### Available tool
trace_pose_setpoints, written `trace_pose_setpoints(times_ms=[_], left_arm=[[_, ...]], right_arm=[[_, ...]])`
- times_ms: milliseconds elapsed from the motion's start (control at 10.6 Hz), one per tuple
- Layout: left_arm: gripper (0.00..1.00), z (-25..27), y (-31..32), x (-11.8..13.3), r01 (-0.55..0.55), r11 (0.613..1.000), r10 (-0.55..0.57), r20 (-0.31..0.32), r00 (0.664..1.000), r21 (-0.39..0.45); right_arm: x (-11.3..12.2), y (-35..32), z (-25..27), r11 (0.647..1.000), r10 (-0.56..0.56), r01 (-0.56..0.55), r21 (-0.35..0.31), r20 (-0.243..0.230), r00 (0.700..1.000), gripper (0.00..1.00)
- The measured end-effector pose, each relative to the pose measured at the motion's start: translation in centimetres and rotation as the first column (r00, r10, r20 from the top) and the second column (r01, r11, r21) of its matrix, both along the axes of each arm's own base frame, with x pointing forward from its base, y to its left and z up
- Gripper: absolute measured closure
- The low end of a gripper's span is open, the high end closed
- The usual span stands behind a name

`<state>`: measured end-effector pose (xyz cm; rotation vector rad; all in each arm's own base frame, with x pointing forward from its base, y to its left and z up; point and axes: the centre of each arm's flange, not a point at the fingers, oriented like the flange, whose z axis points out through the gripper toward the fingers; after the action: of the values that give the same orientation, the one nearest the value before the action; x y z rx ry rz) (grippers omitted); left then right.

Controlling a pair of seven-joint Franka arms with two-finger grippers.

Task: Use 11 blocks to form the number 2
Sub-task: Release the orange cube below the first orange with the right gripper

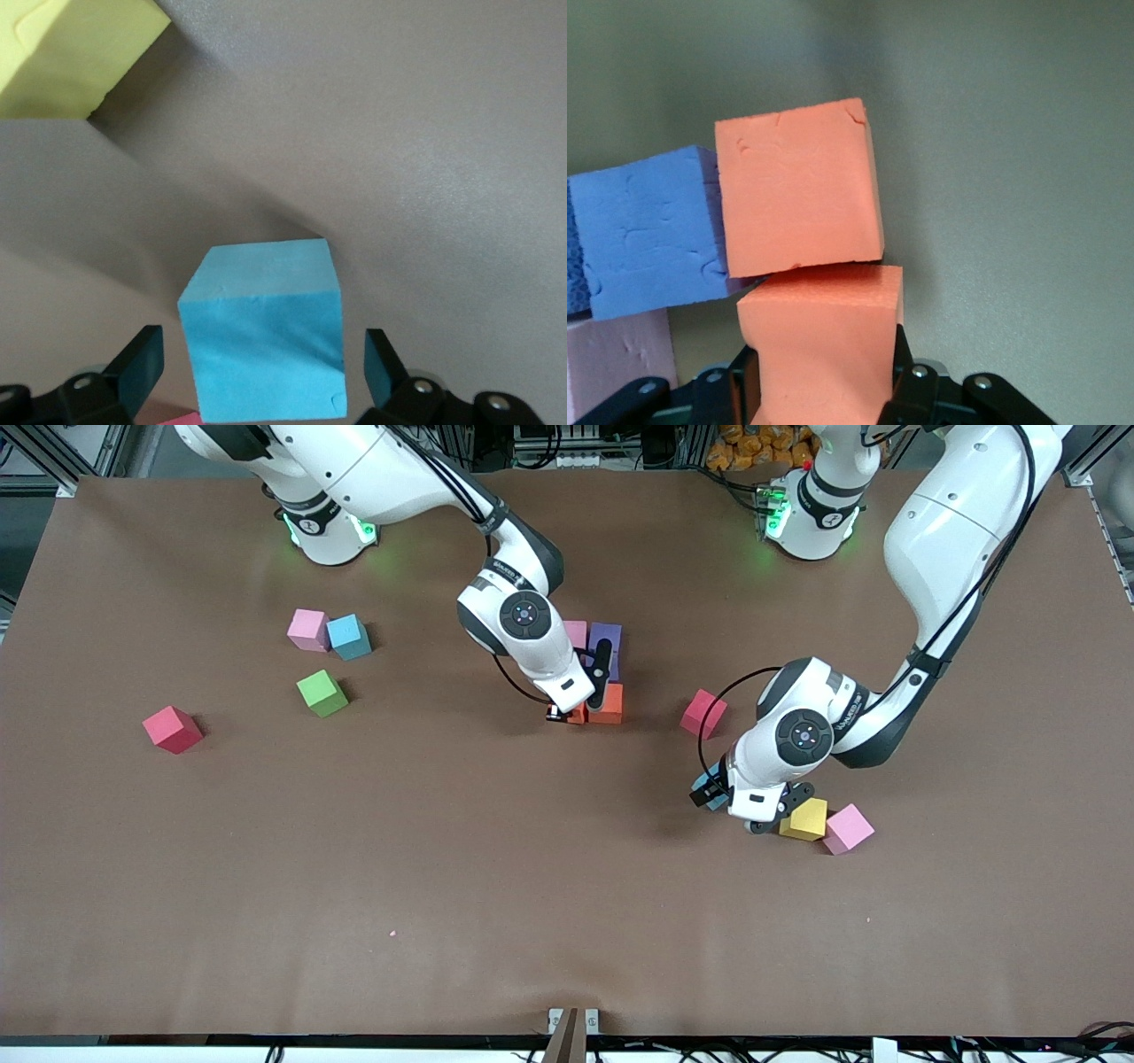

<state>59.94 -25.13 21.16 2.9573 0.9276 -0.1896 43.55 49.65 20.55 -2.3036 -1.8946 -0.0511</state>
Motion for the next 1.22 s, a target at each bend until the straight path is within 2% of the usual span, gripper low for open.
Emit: trace_pose_setpoints(times_ms=[188,377,659,847,941,1035,1224], left_arm=[[0.00,-0.1,0.0,0.1,-0.001,1.000,0.001,0.004,1.000,-0.005],[0.04,-0.2,-0.1,0.1,-0.002,1.000,0.002,0.006,1.000,-0.008],[0.22,-0.1,-0.1,0.2,-0.003,1.000,0.003,0.007,1.000,-0.009],[0.37,0.2,0.1,0.5,-0.013,1.000,0.014,0.014,1.000,-0.011],[0.38,0.5,0.2,0.9,-0.030,0.999,0.030,0.021,0.999,-0.013],[0.45,0.9,0.3,1.3,-0.049,0.999,0.049,0.030,0.998,-0.016],[0.45,1.9,0.1,2.1,-0.102,0.995,0.103,0.047,0.994,-0.024]], right_arm=[[-0.1,0.1,0.0,1.000,0.002,-0.002,-0.001,0.001,1.000,0.44],[-0.1,0.2,0.0,1.000,0.004,-0.004,-0.002,0.004,1.000,0.44],[-0.2,0.5,0.0,1.000,0.010,-0.010,-0.010,0.012,1.000,0.44],[-0.2,0.5,0.0,1.000,0.010,-0.010,-0.010,0.012,1.000,0.44],[-0.2,0.5,-0.1,1.000,0.010,-0.010,-0.010,0.012,1.000,0.39],[-0.2,0.5,-0.1,1.000,0.010,-0.010,-0.010,0.012,1.000,0.39],[-0.2,0.4,-0.4,1.000,0.008,-0.008,-0.013,0.010,1.000,0.20]])
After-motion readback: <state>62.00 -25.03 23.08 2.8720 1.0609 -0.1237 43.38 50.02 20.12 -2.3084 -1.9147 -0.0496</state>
